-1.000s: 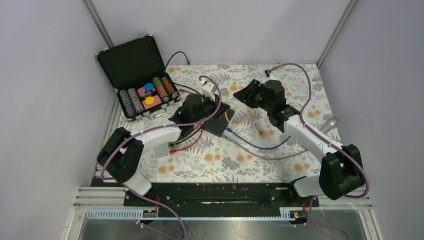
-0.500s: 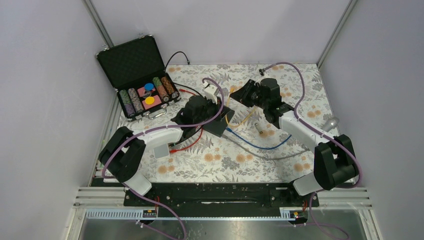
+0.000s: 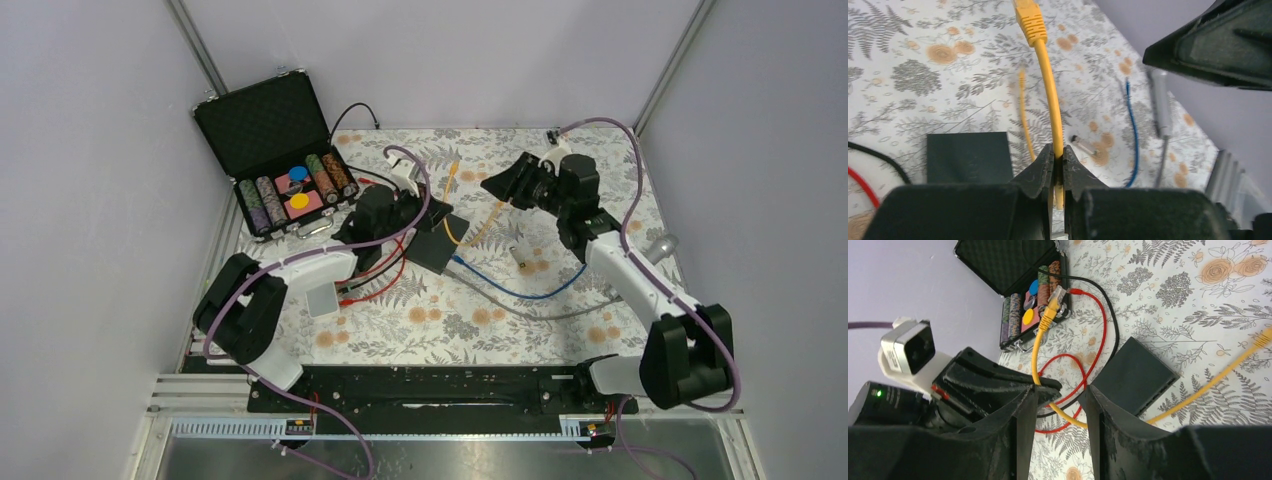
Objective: Insert the plug into the switch port
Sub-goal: Pick up the connector from the center of the board.
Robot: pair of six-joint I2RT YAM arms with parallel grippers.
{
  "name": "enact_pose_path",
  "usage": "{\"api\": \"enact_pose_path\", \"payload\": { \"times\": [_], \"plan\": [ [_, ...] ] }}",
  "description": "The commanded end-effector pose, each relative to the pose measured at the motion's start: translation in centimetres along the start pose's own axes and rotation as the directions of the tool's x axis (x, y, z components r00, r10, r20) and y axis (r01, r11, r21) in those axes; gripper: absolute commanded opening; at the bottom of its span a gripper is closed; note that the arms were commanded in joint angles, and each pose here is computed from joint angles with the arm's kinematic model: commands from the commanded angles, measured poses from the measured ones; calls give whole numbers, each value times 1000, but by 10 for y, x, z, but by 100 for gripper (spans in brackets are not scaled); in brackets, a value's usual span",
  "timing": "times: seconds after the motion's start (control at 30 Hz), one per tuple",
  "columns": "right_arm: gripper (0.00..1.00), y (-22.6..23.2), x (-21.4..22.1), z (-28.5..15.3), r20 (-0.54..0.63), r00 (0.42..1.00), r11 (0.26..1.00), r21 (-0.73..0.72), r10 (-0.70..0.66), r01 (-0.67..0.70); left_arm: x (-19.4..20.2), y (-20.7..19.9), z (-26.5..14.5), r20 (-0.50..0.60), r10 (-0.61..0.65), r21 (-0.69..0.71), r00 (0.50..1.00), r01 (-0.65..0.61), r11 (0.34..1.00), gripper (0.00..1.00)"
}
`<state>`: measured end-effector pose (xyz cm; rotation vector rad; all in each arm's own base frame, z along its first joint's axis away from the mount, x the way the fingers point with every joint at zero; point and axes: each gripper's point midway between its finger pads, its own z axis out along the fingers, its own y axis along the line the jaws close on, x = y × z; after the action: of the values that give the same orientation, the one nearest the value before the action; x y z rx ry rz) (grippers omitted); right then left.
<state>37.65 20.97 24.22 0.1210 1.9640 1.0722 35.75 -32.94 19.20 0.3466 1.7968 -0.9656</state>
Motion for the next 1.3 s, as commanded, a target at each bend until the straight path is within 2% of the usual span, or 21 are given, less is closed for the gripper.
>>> {"api": "enact_pose_path", "payload": {
  "times": [0.0, 0.13, 0.17, 0.23, 0.3, 0.4, 0.47, 0.53, 0.63, 0.67, 0.77, 0.9, 1.0, 1.13, 1.27],
  "plan": [
    [48, 14, -3, -24, 65, 992, 988, -104, -104, 110, -52, -34, -19, 166, -68, 174, 984, 39, 984, 0],
    [53, 38, 4, -35, 177, 941, 878, -343, -287, 332, -73, -36, -37, 224, -171, 285, 959, 103, 953, 0],
    [54, 46, 4, -35, 173, 933, 844, -398, -316, 360, -76, -35, -41, 228, -194, 304, 954, 120, 945, 0],
    [55, 54, 0, -32, 133, 935, 815, -460, -329, 353, -84, -31, -46, 235, -226, 331, 945, 141, 933, 0],
    [56, 54, -8, -28, 124, 946, 820, -474, -298, 321, -92, -30, -53, 247, -263, 372, 933, 160, 914, 0],
    [57, 59, -17, -29, 172, 951, 801, -514, -256, 308, -106, -39, -67, 275, -304, 475, 912, 145, 868, 0],
    [58, 65, -22, -28, 181, 957, 786, -545, -228, 291, -109, -44, -72, 246, -329, 542, 912, 152, 826, 0],
    [57, 70, -29, -19, 143, 973, 784, -578, -179, 229, -105, -48, -71, 194, -346, 585, 918, 175, 792, 0],
    [55, 95, -46, -26, 154, 977, 708, -673, -147, 213, -101, -49, -70, 172, -345, 594, 923, 183, 783, 0],
    [54, 98, -52, -29, 171, 976, 703, -678, -134, 216, -101, -48, -71, 175, -342, 591, 923, 179, 786, 0],
    [55, 95, -59, -29, 199, 971, 737, -636, -133, 231, -98, -49, -72, 170, -330, 592, 928, 172, 787, 0],
    [55, 87, -57, -23, 169, 973, 777, -588, -155, 226, -96, -47, -70, 166, -331, 589, 929, 176, 789, 0],
    [54, 76, -61, -13, 125, 989, 854, -504, -76, 129, -93, -39, -66, 181, -321, 549, 930, 176, 817, 0],
    [50, 58, -52, 1, 104, 994, 952, -305, 45, -12, -77, -23, -52, 174, -261, 412, 950, 170, 895, 0],
    [50, 67, -43, 11, 81, 997, 981, -195, 0, 16, -55, -7, -36, 124, -80, 168, 989, 59, 984, 0]
  ]
}}
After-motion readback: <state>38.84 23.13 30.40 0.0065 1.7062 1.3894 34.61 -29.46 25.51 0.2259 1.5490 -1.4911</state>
